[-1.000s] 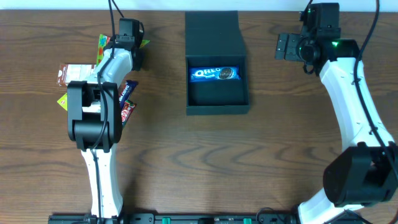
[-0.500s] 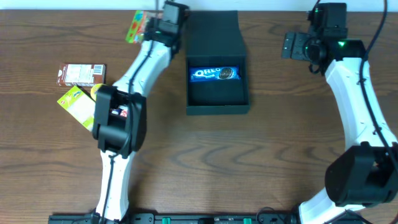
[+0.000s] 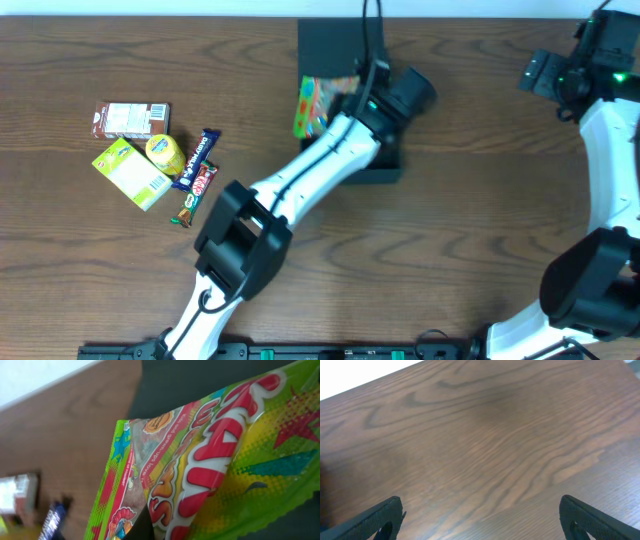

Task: Pack container
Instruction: 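Carry the gummy worms bag over the box and drop it inside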

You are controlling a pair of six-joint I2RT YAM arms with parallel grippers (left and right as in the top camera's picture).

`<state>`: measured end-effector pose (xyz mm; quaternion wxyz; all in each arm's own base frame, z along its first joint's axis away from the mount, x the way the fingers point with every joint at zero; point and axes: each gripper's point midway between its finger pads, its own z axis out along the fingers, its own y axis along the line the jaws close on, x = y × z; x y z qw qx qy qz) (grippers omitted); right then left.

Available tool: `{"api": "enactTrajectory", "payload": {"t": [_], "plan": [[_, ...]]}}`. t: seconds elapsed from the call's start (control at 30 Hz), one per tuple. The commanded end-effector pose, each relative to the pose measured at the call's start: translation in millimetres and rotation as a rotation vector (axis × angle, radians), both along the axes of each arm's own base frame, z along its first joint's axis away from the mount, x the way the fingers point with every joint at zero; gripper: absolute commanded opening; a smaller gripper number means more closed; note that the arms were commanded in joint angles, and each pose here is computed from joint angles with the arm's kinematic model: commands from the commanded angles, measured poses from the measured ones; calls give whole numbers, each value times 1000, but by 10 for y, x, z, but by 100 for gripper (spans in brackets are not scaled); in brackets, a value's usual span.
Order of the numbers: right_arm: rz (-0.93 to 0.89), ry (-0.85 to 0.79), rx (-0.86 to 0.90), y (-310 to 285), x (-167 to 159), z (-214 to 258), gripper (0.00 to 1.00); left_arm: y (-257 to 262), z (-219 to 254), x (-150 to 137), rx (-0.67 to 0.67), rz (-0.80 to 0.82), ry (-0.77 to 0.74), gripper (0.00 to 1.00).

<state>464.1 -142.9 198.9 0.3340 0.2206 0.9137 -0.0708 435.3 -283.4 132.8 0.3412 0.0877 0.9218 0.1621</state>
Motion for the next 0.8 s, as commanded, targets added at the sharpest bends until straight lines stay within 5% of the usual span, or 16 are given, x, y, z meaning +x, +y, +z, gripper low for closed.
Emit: {"api": "enactTrajectory", "payload": {"t": [0.0,0.23,0.27,0.4,0.57,0.77], "plan": [[-43,8,22,-178,-52,-77,99,-57,299,-110,-159,171,-117,6],[-38,-3,128,-302,-143,-119,99,-73,177,-309,-212,251,-72,6],[-42,6,126,-305,-160,-130,99,-99,148,-320,-229,247,-49,12],[-41,27,130,-277,-193,-160,99,-156,104,-350,-210,181,4,98],[-19,63,125,-252,-252,-205,99,-169,150,-342,-177,127,9,95],[106,90,98,-140,-244,-219,98,-80,591,-171,-295,158,-87,95]]}}
